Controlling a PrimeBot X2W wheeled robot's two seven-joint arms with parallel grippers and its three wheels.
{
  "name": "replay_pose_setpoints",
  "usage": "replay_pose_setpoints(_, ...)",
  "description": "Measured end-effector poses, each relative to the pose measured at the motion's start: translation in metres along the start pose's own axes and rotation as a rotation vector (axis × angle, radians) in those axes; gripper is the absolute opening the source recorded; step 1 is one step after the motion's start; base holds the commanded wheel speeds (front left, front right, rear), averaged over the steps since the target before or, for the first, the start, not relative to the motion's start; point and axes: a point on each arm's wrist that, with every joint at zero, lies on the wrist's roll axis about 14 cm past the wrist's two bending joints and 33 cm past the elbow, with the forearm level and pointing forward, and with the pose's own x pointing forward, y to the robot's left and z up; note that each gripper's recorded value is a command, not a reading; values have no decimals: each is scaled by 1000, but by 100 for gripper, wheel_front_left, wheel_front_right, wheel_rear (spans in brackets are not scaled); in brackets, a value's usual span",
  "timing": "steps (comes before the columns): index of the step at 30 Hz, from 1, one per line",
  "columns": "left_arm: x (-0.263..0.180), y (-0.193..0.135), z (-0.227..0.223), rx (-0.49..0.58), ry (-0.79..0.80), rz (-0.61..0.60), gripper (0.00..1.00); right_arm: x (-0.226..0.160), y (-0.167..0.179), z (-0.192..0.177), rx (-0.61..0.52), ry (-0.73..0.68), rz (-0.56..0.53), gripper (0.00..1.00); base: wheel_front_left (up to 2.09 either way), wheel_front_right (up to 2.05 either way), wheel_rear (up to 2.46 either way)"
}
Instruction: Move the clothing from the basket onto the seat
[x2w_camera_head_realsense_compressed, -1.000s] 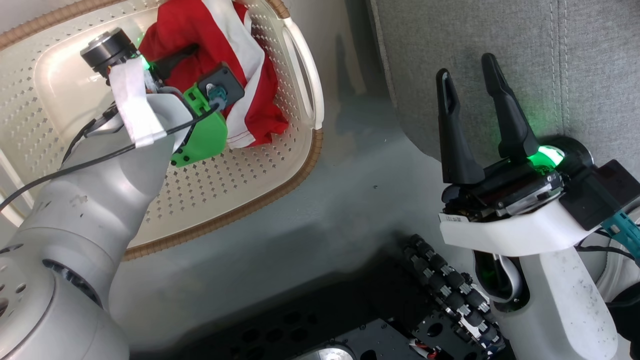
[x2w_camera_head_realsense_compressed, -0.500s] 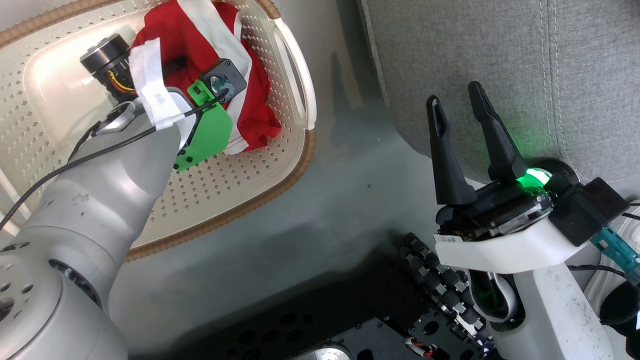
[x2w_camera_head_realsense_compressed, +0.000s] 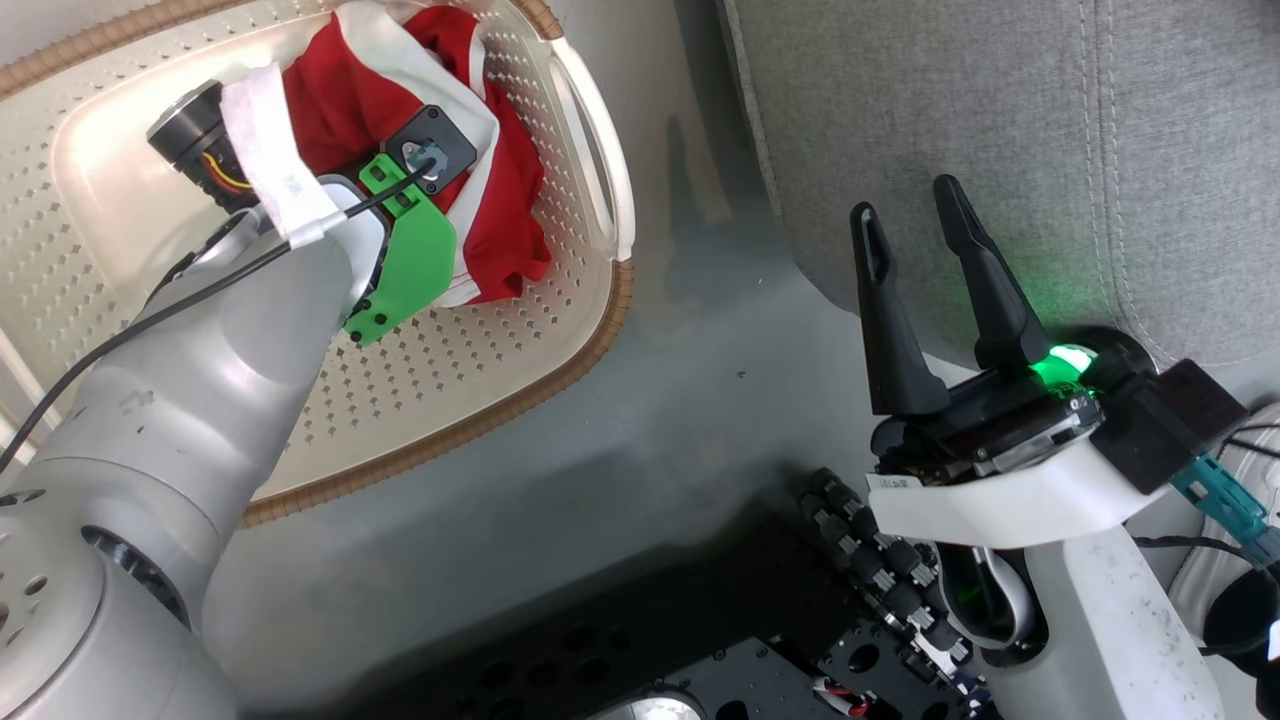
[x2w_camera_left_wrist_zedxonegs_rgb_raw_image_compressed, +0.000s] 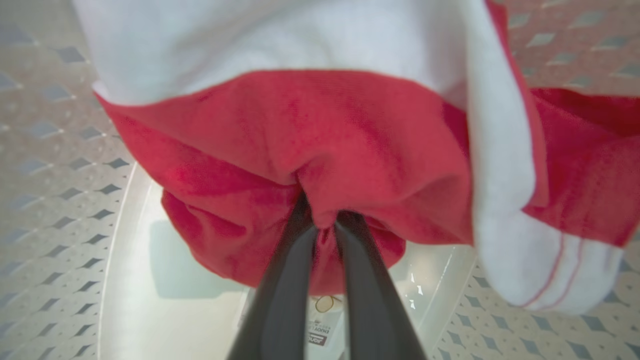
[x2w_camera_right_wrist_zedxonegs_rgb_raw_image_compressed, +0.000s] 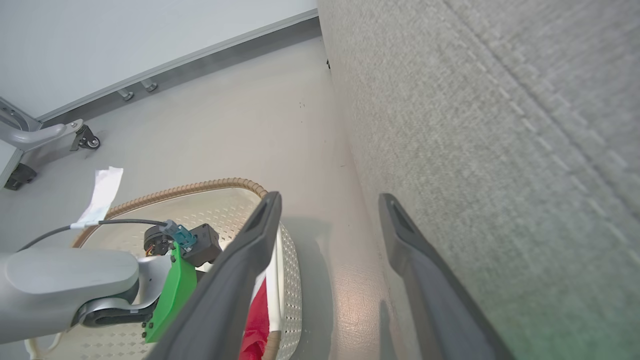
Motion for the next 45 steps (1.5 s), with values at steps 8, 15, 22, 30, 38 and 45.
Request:
replay_pose_setpoints(8,-12,5,9,-4,-29,20,0,10,4,23,-33,-61,29,100,0,0,0)
replay_pose_setpoints(15,-31,7,21,-39,-78,47,0,14,4,60,-62,-150,40,100,0,0,0)
replay_pose_setpoints(22,-60,-19,52,-76,-167,41,0,-3,0,86,-116,-195,25,100,0,0,0)
replay_pose_setpoints(30,-120,-37,88,-76,-313,96,0,-36,2,119,-156,-252,48,100,0,0,0)
replay_pose_setpoints(38,-189,-32,106,-160,-446,227,0,-68,15,145,-151,-321,92,100,0,0,0)
replay_pose_setpoints(45,-271,-25,146,-232,-684,371,0,-98,34,161,-133,-381,148,100,0,0,0)
